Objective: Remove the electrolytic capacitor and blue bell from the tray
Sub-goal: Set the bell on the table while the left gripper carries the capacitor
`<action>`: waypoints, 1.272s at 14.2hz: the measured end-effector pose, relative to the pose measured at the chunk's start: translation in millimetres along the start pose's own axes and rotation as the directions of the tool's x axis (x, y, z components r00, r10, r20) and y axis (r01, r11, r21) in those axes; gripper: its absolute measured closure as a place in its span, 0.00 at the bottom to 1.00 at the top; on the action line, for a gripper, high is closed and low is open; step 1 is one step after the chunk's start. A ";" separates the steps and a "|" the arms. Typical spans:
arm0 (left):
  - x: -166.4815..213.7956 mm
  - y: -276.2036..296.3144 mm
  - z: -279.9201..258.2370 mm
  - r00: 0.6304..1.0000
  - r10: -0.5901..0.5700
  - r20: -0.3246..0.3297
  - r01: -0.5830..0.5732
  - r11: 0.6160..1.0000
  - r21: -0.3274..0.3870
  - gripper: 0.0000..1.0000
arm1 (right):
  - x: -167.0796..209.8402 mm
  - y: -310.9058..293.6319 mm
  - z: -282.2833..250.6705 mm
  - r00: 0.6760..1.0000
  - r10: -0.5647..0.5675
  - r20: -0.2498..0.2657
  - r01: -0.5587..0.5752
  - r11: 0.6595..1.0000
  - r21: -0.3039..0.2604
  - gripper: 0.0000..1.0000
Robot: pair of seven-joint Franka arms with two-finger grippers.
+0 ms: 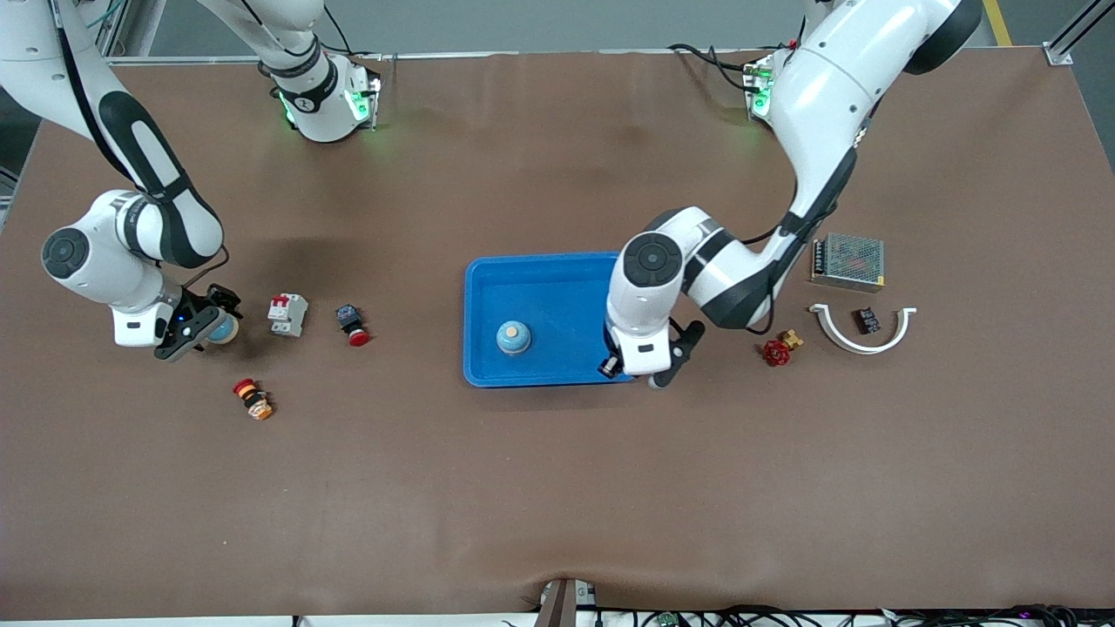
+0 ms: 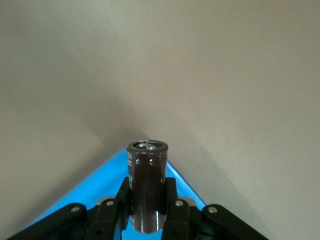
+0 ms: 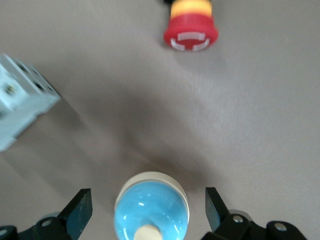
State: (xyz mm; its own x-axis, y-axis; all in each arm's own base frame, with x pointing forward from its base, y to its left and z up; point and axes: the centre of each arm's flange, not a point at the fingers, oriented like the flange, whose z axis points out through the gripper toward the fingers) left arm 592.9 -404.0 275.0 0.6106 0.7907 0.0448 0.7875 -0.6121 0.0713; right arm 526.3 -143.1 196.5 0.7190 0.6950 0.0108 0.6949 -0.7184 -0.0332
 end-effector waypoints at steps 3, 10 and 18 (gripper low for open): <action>42.2 -6.9 -32.9 0.999 0.042 -0.028 -0.041 0.999 0.029 0.70 | 32.4 3.8 -58.8 0.999 0.038 0.024 -0.040 0.994 0.099 0.00; 144.1 -38.0 -68.4 0.993 0.112 0.029 -0.114 0.991 0.066 0.70 | 156.2 -76.3 -184.4 0.963 0.253 0.094 -0.261 0.961 0.086 0.00; 260.7 -98.9 -53.3 0.960 0.267 0.089 -0.277 0.952 0.129 0.70 | 264.6 -210.6 -212.7 0.813 0.581 0.045 -0.582 0.811 0.052 0.00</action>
State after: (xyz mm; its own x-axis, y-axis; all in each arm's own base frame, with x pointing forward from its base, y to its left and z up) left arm 669.7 -136.9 332.8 0.8035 0.5946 -0.0271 0.5917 -0.8029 -0.0730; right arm 573.4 185.4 418.9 0.9872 0.1494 -0.0556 0.1444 -0.9859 -0.0848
